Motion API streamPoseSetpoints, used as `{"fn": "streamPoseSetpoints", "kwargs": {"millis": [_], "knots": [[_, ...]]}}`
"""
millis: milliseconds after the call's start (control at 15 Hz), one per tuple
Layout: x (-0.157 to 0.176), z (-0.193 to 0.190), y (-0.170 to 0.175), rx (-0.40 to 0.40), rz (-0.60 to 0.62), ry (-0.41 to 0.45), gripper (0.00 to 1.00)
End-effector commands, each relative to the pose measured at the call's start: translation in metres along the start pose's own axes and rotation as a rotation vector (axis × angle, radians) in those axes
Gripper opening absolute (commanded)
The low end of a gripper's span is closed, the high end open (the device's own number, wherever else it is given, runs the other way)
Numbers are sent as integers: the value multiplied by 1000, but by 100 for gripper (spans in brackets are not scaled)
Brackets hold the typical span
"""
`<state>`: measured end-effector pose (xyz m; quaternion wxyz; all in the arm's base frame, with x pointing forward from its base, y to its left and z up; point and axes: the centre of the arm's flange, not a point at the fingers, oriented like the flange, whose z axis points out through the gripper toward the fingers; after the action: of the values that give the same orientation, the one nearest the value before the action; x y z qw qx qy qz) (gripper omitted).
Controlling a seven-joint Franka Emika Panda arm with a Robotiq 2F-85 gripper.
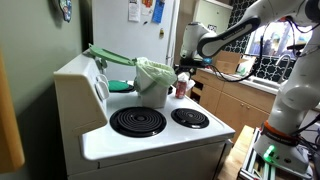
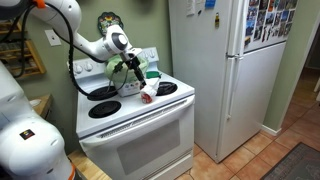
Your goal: Put the piece of tissue on the red can and then put the can and piece of tissue in the white bin
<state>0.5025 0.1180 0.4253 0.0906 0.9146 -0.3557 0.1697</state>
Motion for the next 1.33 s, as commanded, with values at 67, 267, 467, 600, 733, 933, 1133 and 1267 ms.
{"fn": "streamPoseSetpoints", "kwargs": {"millis": [67,267,467,600,733,933,1133,1267], "knots": [[-9,12,-2,-17,-28,-22,100],[-11,19,-3,-28,-37,-31,80],[-13,24,-4,-37,-48,-38,53],[-11,21,-5,-38,-51,-31,45],[-10,18,-5,-38,-54,-26,44],[-9,11,-5,-51,-62,-14,43],[-10,3,-3,-92,-74,-2,43],[-7,-10,0,-143,-84,23,43]]}}
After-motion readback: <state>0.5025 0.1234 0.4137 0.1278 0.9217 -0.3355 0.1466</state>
